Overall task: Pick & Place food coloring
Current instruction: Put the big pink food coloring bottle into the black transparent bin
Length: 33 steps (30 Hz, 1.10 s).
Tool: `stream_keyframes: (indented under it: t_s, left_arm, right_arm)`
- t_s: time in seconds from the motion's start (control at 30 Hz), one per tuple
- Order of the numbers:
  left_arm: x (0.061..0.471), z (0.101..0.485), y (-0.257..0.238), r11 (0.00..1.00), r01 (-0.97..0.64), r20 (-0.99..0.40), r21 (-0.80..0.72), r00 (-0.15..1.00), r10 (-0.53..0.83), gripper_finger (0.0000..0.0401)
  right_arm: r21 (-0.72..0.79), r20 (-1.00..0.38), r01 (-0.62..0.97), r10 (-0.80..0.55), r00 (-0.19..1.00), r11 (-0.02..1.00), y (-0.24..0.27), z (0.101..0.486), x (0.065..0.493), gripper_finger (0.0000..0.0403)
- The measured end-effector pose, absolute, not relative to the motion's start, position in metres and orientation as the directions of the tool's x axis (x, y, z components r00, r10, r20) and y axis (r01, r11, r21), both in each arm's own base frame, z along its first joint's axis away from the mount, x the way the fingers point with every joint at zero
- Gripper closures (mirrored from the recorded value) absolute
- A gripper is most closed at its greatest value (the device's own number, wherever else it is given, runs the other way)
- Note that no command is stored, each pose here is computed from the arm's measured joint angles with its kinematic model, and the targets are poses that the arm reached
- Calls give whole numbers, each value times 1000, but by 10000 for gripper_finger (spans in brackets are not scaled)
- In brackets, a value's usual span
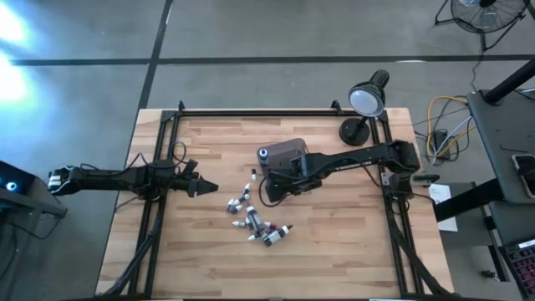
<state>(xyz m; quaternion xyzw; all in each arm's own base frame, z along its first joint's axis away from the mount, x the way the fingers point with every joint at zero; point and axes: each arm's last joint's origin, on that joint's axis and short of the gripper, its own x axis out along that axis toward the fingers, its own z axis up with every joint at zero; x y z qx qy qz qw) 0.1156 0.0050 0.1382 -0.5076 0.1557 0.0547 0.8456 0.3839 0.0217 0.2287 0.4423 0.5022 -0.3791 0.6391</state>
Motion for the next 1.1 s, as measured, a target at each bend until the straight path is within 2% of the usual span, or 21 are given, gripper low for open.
stream_keyframes:
  t_s: [0.37,0.6,0.8,1.1]
  left_arm:
    - [116,138,5,479,-252,-320,-841,945,-65,250]
    - [116,138,5,483,-251,-320,-839,945,-65,250]
    - [116,138,5,485,-251,-320,-838,945,-64,250]
    - [116,138,5,494,-249,-320,-833,945,-64,250]
  right_arm:
    - [175,-977,918,-49,205,355,21,230,395,167]
    - [125,-987,925,-47,152,359,21,227,390,213]
    - [127,-985,925,-68,161,359,20,227,391,252]
    - [146,-981,925,-70,182,352,18,228,393,249]
